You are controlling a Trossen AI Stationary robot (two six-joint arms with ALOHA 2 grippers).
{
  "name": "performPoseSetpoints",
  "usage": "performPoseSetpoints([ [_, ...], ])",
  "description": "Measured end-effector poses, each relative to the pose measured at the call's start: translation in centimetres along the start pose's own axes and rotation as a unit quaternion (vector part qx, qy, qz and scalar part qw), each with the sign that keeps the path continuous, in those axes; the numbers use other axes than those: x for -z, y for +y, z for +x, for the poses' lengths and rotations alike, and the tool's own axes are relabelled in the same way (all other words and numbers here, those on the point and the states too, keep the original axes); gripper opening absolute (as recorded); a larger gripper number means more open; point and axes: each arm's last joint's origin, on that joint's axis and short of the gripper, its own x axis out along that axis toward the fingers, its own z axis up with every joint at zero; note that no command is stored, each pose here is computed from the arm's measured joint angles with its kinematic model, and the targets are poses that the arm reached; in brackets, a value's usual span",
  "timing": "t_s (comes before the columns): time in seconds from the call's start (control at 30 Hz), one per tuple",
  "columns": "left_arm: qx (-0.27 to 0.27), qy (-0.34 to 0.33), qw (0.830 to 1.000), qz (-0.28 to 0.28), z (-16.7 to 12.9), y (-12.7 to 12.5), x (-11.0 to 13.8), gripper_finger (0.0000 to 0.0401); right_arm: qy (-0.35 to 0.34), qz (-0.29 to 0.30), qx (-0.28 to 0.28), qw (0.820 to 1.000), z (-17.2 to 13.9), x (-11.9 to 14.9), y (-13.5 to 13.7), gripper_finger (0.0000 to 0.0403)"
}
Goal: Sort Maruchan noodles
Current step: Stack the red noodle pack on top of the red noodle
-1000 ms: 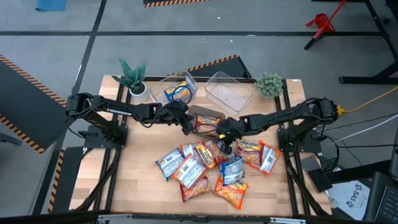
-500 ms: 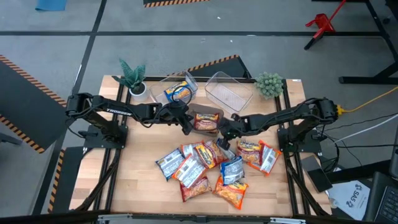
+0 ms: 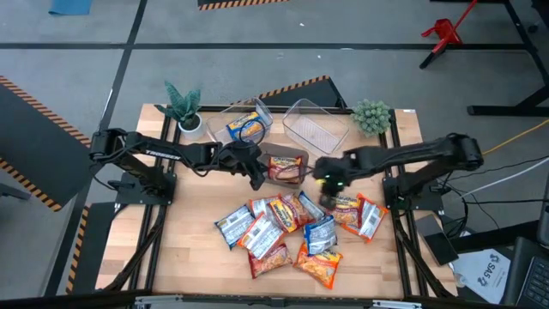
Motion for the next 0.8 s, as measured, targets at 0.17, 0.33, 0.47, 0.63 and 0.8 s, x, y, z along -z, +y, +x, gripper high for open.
performPoseSetpoints([
  [0.17,-0.001,-0.003,1.0,-0.001,-0.1,0.0,-0.1,0.0,0.083,0.029,0.061,0.994,-3.1,4.2,-1.2,0.0007],
  [0.33,0.001,-0.003,1.0,-0.01,-0.1,0.0,-0.1,0.0002,0.099,0.073,0.071,0.99,-3.6,7.6,-2.8,0.008],
  [0.47,0.007,-0.013,1.0,-0.01,-0.1,-0.1,-0.3,0.0022,0.068,0.119,0.038,0.99,-2.1,8.7,-4.2,0.0182],
  [0.63,0.019,-0.03,0.999,-0.015,-0.1,-0.3,-0.6,0.0049,0.09,0.15,-0.018,0.984,1.8,10.3,-6.1,0.0307],
  [0.8,0.019,-0.029,0.999,-0.015,-0.1,-0.3,-0.6,0.0062,0.094,0.186,-0.055,0.977,4.7,11.3,-7.5,0.0373],
])
